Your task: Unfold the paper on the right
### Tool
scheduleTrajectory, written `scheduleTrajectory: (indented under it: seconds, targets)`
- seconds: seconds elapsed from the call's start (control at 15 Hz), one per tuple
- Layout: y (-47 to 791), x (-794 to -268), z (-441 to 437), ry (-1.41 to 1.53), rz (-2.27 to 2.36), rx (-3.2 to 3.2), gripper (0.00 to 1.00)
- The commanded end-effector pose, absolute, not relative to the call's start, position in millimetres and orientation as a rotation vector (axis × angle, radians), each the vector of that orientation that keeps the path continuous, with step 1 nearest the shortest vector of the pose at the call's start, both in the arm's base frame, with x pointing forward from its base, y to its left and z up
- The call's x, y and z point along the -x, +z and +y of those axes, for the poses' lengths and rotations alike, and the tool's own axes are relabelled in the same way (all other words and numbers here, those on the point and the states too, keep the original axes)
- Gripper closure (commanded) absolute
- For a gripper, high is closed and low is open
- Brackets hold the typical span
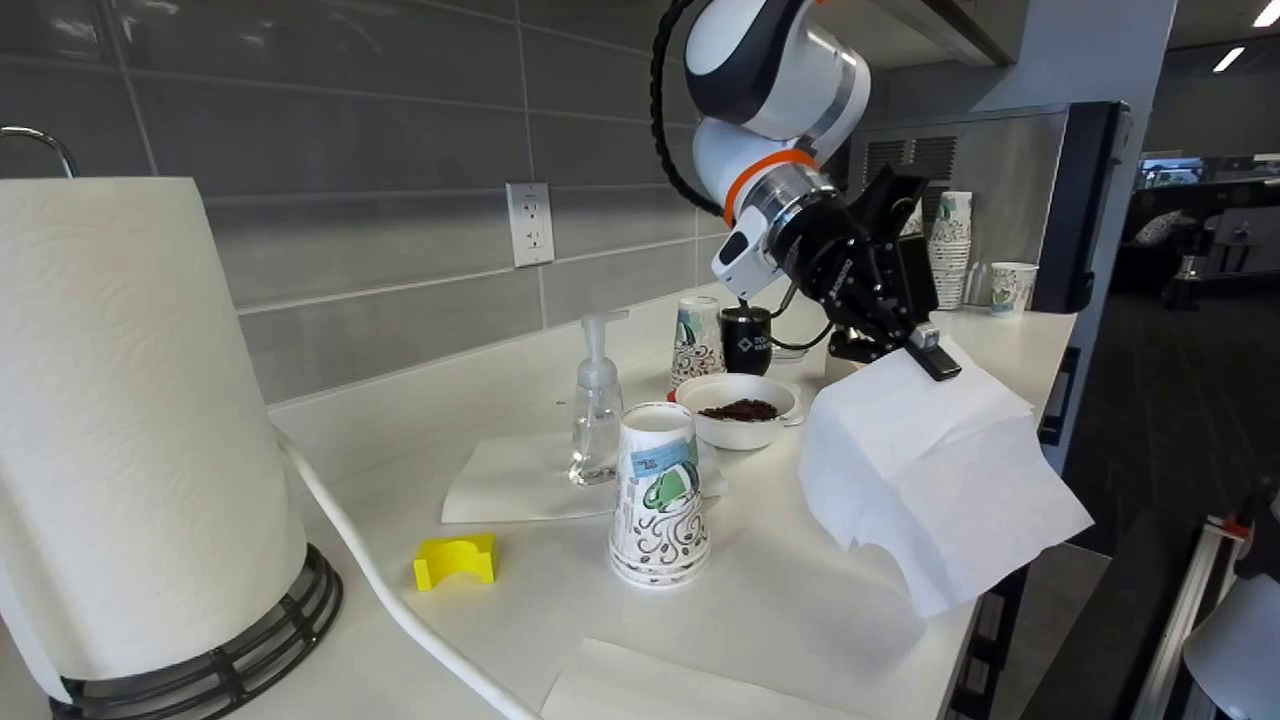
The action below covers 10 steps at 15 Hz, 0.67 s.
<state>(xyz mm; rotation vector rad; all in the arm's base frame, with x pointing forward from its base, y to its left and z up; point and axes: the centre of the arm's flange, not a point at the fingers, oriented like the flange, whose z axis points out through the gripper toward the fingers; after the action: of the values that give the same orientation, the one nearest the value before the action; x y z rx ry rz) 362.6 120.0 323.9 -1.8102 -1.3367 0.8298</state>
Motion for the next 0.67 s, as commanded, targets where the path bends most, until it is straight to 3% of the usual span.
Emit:
scheduleTrajectory:
  seconds: [0.0,0.6]
  targets:
    - [334,-356,148,0.857,-1.418,1.76,1.0]
    - [349,-349,198,0.784,-1.48,1.611,1.0]
